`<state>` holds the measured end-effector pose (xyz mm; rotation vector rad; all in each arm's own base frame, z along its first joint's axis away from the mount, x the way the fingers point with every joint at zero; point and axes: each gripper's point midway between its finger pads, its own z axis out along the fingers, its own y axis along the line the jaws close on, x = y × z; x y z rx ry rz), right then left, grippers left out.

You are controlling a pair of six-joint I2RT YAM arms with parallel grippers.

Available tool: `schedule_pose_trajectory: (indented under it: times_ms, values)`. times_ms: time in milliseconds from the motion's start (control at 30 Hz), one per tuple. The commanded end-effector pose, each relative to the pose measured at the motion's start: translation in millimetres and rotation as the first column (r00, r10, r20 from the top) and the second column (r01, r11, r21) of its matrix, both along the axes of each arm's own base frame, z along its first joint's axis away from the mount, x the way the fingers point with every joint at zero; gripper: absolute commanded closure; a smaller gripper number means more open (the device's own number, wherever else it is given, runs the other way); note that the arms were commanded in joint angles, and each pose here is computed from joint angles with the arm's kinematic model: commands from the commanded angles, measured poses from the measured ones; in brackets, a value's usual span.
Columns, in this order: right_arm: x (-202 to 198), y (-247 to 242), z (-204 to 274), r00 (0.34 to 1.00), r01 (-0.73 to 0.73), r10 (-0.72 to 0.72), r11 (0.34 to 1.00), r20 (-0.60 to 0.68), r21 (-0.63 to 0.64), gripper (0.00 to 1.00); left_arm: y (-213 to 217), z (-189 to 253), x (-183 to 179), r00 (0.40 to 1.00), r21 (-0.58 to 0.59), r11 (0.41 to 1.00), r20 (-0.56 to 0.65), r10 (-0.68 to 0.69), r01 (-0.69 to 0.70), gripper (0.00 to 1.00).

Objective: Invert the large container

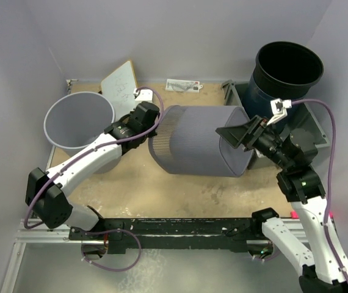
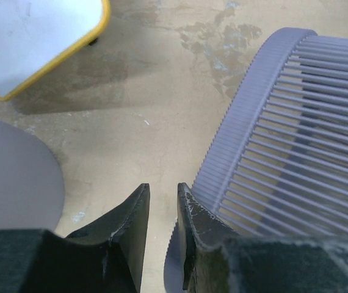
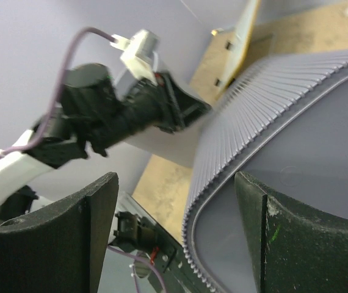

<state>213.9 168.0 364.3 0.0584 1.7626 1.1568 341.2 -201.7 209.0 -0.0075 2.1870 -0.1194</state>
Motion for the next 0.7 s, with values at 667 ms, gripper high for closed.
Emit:
schedule_pose_trajectory:
  times_ms: [667]
  values:
    - [18,-20,25,0.986,0.113,-0.073,0.953,0.150,-0.282,0.17,-31,68,-14,0.993,-0.105,0.987,0.042,-0.114,0.118,0.57]
